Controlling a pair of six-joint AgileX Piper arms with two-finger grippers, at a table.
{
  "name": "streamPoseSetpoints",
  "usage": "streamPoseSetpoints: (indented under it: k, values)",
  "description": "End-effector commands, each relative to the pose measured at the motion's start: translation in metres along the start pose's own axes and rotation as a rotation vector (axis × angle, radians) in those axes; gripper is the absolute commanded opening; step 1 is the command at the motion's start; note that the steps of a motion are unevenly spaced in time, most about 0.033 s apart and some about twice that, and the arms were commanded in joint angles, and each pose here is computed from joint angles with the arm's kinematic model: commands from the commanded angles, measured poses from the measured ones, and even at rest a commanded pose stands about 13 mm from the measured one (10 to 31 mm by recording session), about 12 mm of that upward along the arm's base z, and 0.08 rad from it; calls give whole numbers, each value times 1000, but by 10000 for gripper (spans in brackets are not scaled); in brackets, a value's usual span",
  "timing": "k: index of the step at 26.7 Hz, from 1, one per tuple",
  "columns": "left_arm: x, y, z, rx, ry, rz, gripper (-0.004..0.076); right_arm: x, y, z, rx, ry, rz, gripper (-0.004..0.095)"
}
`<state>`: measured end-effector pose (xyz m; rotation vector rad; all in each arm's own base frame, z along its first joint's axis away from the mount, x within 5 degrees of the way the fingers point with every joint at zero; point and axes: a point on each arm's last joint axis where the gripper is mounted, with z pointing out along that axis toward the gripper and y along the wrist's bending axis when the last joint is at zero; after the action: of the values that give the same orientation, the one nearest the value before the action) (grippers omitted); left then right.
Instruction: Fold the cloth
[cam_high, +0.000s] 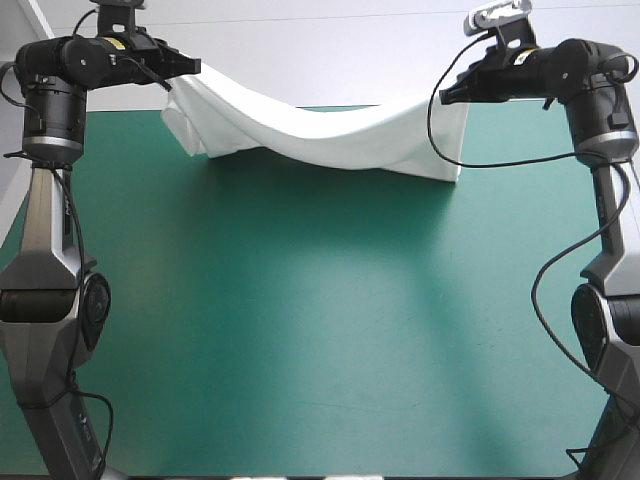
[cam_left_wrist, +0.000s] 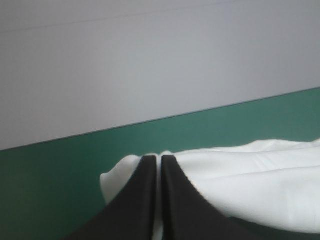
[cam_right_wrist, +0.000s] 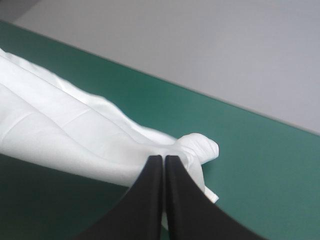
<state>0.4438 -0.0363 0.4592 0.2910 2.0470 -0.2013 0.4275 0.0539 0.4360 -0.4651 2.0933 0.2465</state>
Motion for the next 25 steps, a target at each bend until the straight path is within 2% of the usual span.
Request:
streamPoseSetpoints:
  k: [1,3,6,9,12,16,20,25]
  values:
    - [-3,-13,-16,76,-29,15,19,3,-5,-29,28,-59,22,-15]
    - [21,-21,-8,96,100,68,19,34,-12,-33,20,7,53,-15]
    - [58,-27,-15,100,193,86,19,83,-10,-50,2,63,120,-16]
    - [88,-27,-21,73,275,97,19,113,3,-56,-24,122,134,-16]
    - [116,-27,-32,33,330,122,19,135,17,-62,-68,143,144,-15]
    - [146,-30,-47,17,395,127,19,161,26,-67,-60,186,180,-15]
    - [176,-35,-61,22,469,104,19,188,38,-70,-103,271,210,-15]
    - [210,-42,-89,2,530,72,19,228,52,-82,-101,381,238,-15]
